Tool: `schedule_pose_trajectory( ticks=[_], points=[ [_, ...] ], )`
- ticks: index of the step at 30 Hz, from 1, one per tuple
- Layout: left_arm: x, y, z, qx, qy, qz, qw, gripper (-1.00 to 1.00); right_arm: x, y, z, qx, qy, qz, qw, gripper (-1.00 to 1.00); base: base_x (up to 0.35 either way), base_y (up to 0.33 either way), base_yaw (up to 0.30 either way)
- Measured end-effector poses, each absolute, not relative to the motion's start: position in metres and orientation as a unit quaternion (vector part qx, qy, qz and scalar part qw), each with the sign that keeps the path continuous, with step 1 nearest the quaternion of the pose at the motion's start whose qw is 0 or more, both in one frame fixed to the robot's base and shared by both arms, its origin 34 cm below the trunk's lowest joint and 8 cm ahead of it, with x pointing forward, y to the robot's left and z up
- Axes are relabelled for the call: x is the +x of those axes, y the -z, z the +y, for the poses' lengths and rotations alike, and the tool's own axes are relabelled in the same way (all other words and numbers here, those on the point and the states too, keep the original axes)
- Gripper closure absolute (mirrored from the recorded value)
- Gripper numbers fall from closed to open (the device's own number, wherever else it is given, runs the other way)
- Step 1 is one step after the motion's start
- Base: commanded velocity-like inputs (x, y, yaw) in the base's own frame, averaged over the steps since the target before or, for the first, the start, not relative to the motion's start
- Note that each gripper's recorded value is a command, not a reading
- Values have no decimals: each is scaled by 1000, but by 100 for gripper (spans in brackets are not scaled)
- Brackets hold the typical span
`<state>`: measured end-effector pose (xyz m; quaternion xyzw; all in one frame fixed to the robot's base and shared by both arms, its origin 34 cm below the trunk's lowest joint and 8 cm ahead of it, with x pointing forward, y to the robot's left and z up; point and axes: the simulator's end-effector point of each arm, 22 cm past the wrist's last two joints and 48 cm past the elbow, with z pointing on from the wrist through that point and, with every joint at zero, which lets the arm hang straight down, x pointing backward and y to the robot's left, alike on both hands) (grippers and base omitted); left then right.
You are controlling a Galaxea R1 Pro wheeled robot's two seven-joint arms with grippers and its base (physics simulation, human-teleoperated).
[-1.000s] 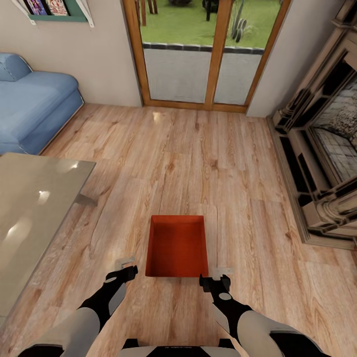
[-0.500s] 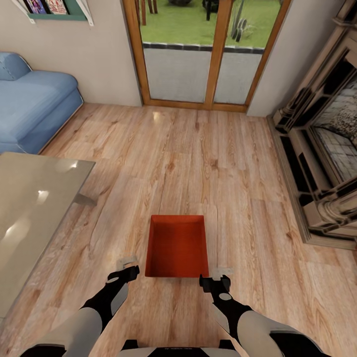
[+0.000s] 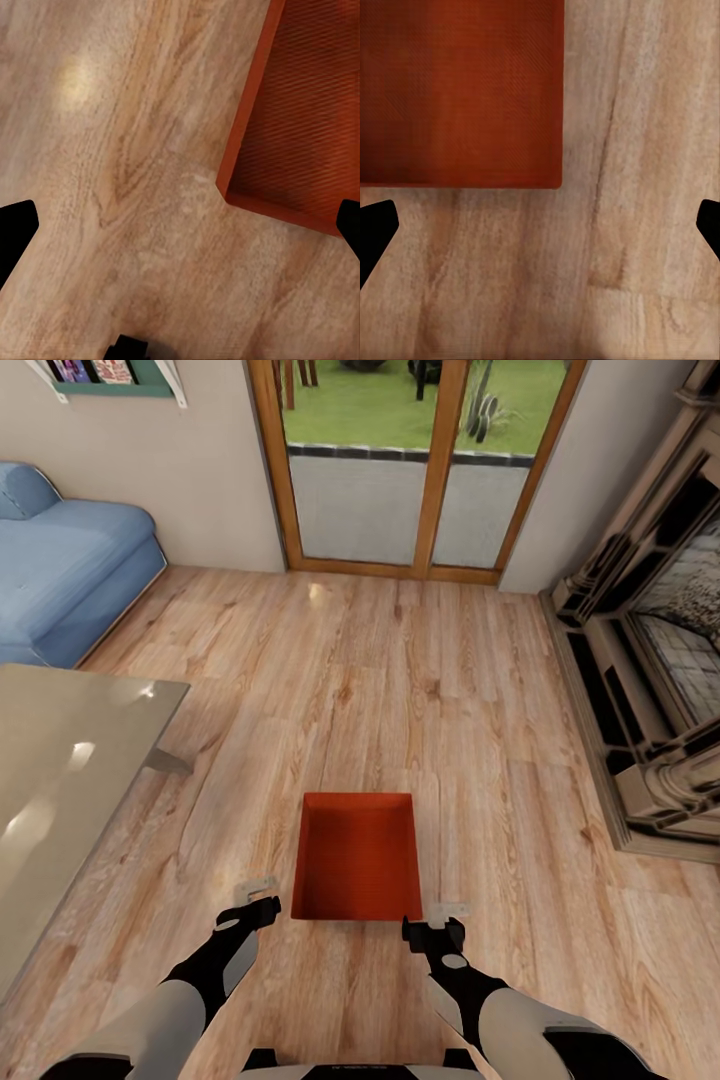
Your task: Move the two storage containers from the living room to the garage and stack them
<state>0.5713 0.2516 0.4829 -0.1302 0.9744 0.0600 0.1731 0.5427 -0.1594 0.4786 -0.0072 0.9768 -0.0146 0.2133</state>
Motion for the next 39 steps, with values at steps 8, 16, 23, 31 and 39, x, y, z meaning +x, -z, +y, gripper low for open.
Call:
schedule_pose_trajectory(
  ticks=[8,16,23,31,39],
  points=[
    [571,-472,252,-130,-60,975,172,-100,543,-468,-159,-6,14,977,214,-100,0,0,0],
    [568,-459,252,-130,-61,975,168,-100,544,-456,-159,-7,14,977,214,-100,0,0,0],
    [568,-448,252,-130,-61,975,168,-100,549,-447,-160,-7,16,976,219,-100,0,0,0],
    [569,-436,250,-128,-60,976,168,-100,561,-438,-167,1,21,973,231,-100,0,0,0],
    [574,-425,236,-66,-56,981,175,-100,564,-427,-165,-5,20,972,235,-100,0,0,0]
  ],
)
